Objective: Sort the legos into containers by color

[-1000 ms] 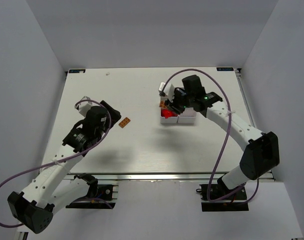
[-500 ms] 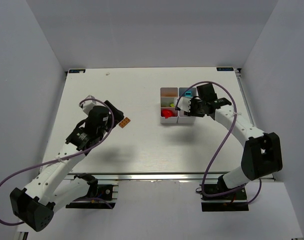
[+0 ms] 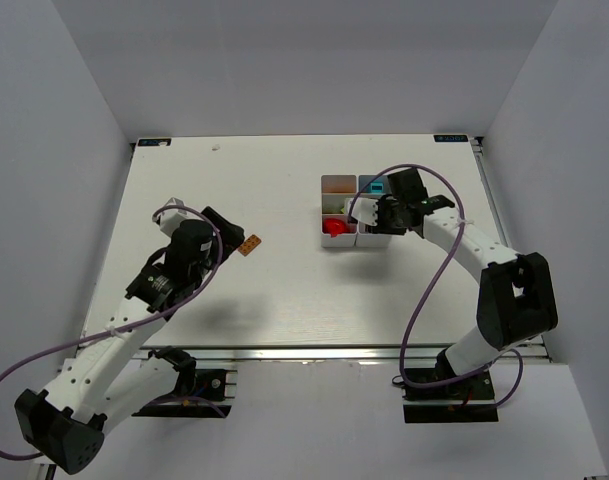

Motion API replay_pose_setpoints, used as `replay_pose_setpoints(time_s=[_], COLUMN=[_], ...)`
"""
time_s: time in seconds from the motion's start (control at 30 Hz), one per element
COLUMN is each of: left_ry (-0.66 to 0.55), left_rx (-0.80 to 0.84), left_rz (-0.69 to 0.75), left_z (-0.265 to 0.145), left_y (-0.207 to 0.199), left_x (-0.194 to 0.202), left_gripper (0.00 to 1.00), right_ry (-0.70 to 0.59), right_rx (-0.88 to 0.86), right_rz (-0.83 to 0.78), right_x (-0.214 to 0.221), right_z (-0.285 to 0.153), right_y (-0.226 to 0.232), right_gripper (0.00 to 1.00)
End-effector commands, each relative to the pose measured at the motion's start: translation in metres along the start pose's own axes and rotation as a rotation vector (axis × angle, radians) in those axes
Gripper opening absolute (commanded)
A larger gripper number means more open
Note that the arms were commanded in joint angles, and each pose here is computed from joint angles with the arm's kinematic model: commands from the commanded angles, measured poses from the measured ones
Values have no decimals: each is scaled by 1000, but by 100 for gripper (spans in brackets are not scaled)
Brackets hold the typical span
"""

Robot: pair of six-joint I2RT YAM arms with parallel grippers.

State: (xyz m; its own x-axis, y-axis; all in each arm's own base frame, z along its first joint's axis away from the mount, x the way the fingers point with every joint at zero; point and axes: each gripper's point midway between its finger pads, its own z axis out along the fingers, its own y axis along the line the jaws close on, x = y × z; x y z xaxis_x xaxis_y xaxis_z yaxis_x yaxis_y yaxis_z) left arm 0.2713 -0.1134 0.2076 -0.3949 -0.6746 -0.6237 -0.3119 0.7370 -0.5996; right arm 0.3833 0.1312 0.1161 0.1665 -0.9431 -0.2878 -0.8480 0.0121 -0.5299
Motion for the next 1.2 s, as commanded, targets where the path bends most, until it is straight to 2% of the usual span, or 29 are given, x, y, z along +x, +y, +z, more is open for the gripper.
replay_pose_setpoints(time_s=[0.0,0.03,0.07,0.17,0.27,0.33,0.43,0.47,0.5,0.57,0.67,0.73,0.77,0.87,1.03,1.17], left_ry=[-6,-5,-3,4,26,58,116,132,156,208,266,292,303,335,557,676], left_rx=[-1,-2,-2,4,1,-11,-44,-51,-66,-78,-104,-134,-163,-168,-212,-148], left_rz=[-14,-13,-13,-6,29,86,210,250,292,401,539,634,672,801,1015,1049], left_z=[-3,-3,-2,-1,5,11,23,27,30,42,59,68,78,98,140,164], left_y=[3,3,3,1,0,-2,-4,-5,-4,-7,-10,-6,-6,-8,20,26], left_x=[-1,-1,-1,1,6,11,18,19,22,28,32,30,29,25,49,55], left_gripper=[98,98,98,98,98,98,95,93,89,72,39,41,52,69,79,80], right_ry=[-28,-34,-38,-53,-60,-81,-151,-174,-198,-283,-407,-480,-488,-526,-550,-565], right_rx=[39,38,35,49,56,73,126,130,125,88,-5,-55,-82,-129,-153,-147], right_rz=[-61,-63,-67,-71,-69,-48,34,72,110,227,361,448,481,542,590,596], right_x=[-10,-12,-13,-16,-17,-22,-40,-45,-50,-68,-94,-108,-109,-116,-118,-120], right_z=[-4,-5,-4,-8,-11,-16,-39,-45,-50,-67,-83,-91,-89,-89,-87,-88], right_y=[-14,-13,-11,-11,-10,-16,-37,-42,-46,-49,-36,-26,-18,-7,4,3], right_gripper=[44,49,59,76,79,76,65,53,48,35,33,46,63,74,75,75])
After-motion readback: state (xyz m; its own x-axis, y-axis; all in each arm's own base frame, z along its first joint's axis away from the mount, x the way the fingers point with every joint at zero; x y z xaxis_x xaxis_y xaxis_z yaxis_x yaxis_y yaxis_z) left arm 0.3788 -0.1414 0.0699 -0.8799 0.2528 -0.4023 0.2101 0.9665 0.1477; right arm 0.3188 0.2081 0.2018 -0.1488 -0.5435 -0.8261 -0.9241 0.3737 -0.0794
